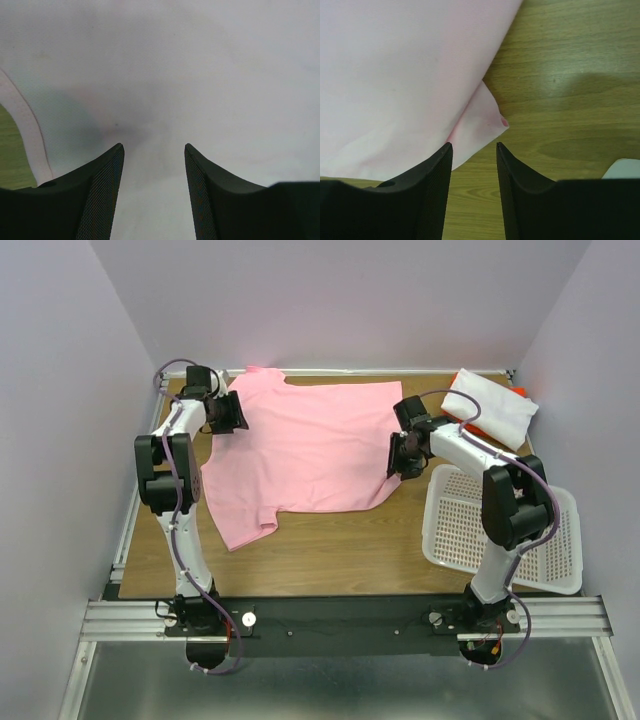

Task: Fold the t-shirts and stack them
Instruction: Flatten the tshirt out

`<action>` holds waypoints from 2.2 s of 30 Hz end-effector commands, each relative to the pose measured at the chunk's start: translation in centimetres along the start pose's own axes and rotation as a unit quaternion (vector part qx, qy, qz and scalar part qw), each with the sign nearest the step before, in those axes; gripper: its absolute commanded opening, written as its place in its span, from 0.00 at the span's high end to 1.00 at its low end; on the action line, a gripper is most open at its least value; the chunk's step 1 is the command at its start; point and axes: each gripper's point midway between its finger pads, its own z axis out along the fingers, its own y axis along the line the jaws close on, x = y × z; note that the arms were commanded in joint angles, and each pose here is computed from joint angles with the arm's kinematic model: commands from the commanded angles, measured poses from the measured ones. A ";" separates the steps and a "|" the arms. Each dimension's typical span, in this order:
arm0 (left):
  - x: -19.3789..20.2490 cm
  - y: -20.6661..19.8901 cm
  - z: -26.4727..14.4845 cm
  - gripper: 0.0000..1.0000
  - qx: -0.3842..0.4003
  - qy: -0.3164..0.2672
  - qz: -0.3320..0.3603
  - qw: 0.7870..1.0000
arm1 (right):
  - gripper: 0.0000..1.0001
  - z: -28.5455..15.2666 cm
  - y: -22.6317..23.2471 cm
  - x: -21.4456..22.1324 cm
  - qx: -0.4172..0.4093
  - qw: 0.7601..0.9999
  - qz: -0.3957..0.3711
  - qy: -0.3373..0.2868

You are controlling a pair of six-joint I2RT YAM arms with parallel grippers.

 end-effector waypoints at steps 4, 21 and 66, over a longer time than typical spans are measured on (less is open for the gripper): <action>1.2 1.5 0.1 0.41 0.002 0.020 -0.002 1.000 | 0.54 1.1 -2.3 0.9 0.052 0.998 0.021 0.005; 1.5 2.0 0.0 0.40 0.003 0.024 -0.002 1.000 | 0.72 3.2 -2.8 0.3 0.069 0.997 0.019 0.014; 0.9 1.5 -1.4 0.40 -0.004 0.011 -0.013 1.000 | 0.56 -2.7 -4.8 5.9 0.086 0.993 0.042 0.065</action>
